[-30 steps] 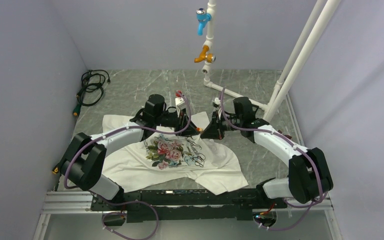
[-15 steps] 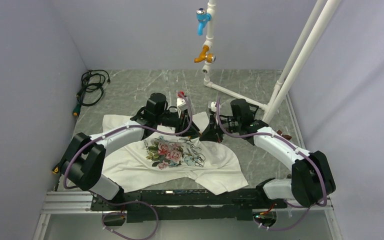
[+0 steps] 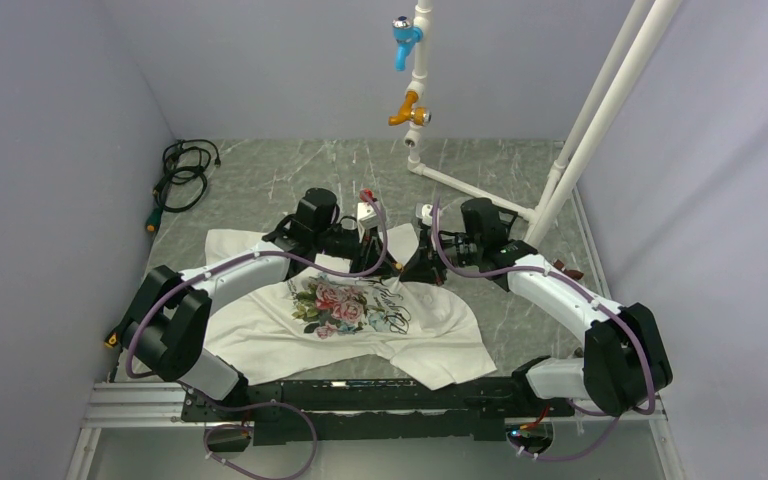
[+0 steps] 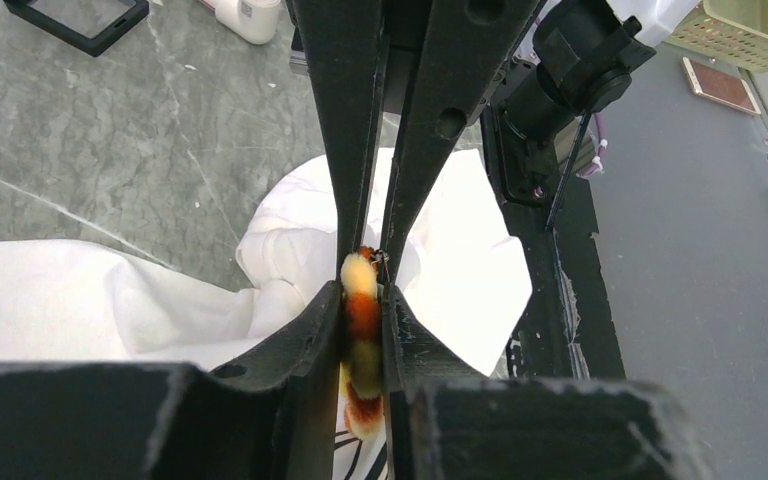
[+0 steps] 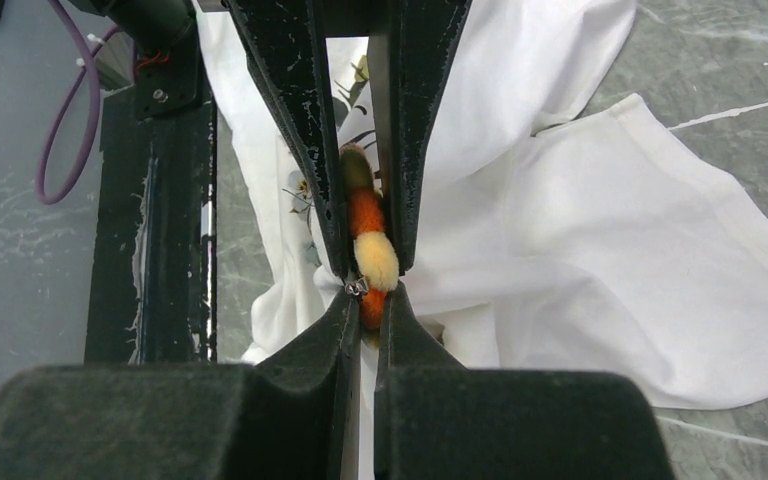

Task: Remove the brooch from the garment

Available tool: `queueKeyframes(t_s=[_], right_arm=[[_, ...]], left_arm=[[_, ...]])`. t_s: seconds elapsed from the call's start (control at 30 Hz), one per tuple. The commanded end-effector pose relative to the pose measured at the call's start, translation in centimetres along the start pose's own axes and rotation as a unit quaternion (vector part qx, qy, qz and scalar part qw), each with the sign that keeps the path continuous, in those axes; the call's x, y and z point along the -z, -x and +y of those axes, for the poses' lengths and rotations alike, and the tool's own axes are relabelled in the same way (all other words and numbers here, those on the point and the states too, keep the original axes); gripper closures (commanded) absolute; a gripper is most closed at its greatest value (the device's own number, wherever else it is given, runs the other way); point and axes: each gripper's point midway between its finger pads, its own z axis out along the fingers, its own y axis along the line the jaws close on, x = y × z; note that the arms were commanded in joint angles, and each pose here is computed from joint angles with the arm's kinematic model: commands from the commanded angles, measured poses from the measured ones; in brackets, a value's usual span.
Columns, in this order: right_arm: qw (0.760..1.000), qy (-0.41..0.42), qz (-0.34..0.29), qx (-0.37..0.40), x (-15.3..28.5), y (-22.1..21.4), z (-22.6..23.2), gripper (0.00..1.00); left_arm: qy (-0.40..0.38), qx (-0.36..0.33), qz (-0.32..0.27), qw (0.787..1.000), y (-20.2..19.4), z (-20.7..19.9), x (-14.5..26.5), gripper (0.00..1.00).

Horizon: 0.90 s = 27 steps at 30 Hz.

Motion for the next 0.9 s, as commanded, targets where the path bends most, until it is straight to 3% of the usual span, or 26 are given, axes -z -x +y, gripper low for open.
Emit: queueKeyframes(t_s=[0.0, 0.1, 0.2, 0.23, 0.37, 0.43, 0.67, 0.87], right_arm=[[0.999, 0.005, -0.023, 0.047, 0.3, 1.8, 0.3, 1.0], [0.999, 0.002, -0.019, 0.045, 0.3, 1.6, 0.1, 1.0], [0.999, 0.004, -0.01, 0.042, 0.3, 1.0, 0.2, 1.0], [0.999, 0.003, -0.008, 0.04, 0.4, 0.9, 0.2, 0.97], [1.0, 0.004, 0.004, 0.016, 0.4, 0.3, 0.1, 0.67], [1.0, 0.004, 0.008, 0.004, 0.4, -0.1, 0.1, 0.59], [1.0, -0.002, 0.007, -0.018, 0.2, -0.6, -0.4, 0.46], [0.999, 0.005, 0.003, -0.04, -0.3, -0.7, -0.7, 0.49]], left_arm=[[-0.01, -0.018, -0.008, 1.0, 1.4, -0.6, 0.0, 0.92], [-0.012, -0.002, -0.015, 1.0, 1.8, -0.8, 0.2, 1.0], [-0.007, 0.011, -0.028, 1.0, 2.2, -0.8, 0.5, 1.0], [-0.005, 0.015, -0.029, 0.999, 2.3, -0.7, 0.6, 1.0], [0.014, 0.014, -0.031, 0.999, 2.3, -0.2, 0.9, 1.0], [0.024, 0.011, -0.032, 0.999, 2.3, 0.2, 1.1, 1.0], [0.056, 0.002, -0.031, 0.998, 2.2, 1.3, 1.4, 1.0], [0.087, -0.01, -0.029, 0.996, 2.2, 2.1, 1.9, 1.0]])
